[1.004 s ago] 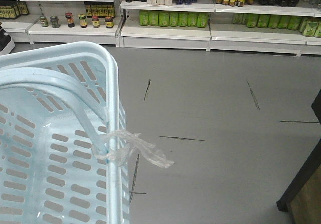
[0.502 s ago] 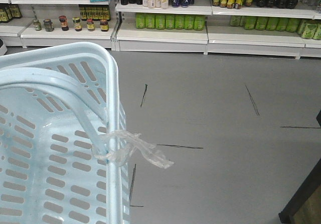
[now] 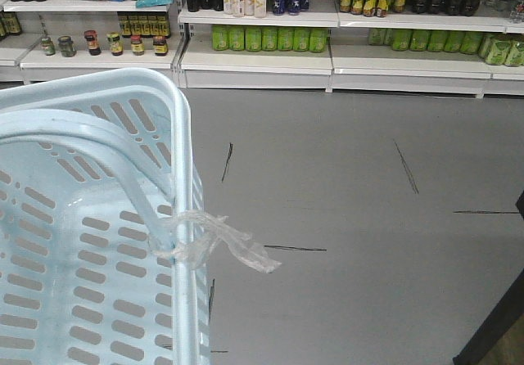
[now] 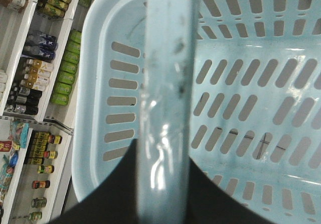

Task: Pick three apples into basket with both arms
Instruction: 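Drive the base across the floor carrying the basket in the left gripper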

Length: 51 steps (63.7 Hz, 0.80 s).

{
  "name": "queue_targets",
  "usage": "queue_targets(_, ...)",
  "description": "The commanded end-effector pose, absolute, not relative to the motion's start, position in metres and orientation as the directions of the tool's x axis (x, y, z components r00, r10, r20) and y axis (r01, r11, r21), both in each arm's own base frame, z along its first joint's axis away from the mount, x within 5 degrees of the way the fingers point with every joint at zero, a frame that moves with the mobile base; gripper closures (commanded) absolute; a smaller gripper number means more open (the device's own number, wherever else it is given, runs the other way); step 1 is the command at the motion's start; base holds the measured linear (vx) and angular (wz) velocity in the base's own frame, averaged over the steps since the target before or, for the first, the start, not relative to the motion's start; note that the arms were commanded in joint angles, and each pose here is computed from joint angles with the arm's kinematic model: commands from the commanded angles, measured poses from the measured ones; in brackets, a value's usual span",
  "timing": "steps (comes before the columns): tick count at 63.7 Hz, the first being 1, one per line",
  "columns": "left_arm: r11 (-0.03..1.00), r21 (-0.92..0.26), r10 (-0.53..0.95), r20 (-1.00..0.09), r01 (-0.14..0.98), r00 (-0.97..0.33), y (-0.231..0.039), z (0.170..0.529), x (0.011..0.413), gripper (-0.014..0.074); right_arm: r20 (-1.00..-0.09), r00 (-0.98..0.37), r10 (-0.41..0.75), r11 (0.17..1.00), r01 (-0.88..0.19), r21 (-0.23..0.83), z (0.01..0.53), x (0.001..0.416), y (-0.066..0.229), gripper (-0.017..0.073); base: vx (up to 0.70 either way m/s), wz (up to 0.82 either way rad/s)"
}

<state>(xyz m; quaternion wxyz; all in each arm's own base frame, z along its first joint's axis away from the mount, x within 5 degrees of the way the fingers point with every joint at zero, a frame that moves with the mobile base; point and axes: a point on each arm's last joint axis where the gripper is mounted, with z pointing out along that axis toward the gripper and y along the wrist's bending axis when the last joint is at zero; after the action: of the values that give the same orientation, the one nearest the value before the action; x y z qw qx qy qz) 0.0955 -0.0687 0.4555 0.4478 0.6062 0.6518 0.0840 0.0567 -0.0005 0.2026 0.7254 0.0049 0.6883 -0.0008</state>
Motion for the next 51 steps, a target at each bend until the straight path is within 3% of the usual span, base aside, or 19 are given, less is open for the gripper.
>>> queue_targets(1,0.302,0.688,0.82,-0.54,0.66,0.188,-0.0693,0.4712,0.0943,0.0601,-0.992,0.122,-0.006,1.0,0.008,-0.005,0.2053,0.0559,-0.0004,0.0568,0.03,-0.12)
queue_targets(51,0.302,0.688,0.82,-0.54,0.66,0.188,-0.0693,0.4712,0.0943,0.06,-0.993,0.12,-0.006,1.0,0.009,-0.005,0.2051,0.056,-0.0004,0.0568,0.01,-0.05)
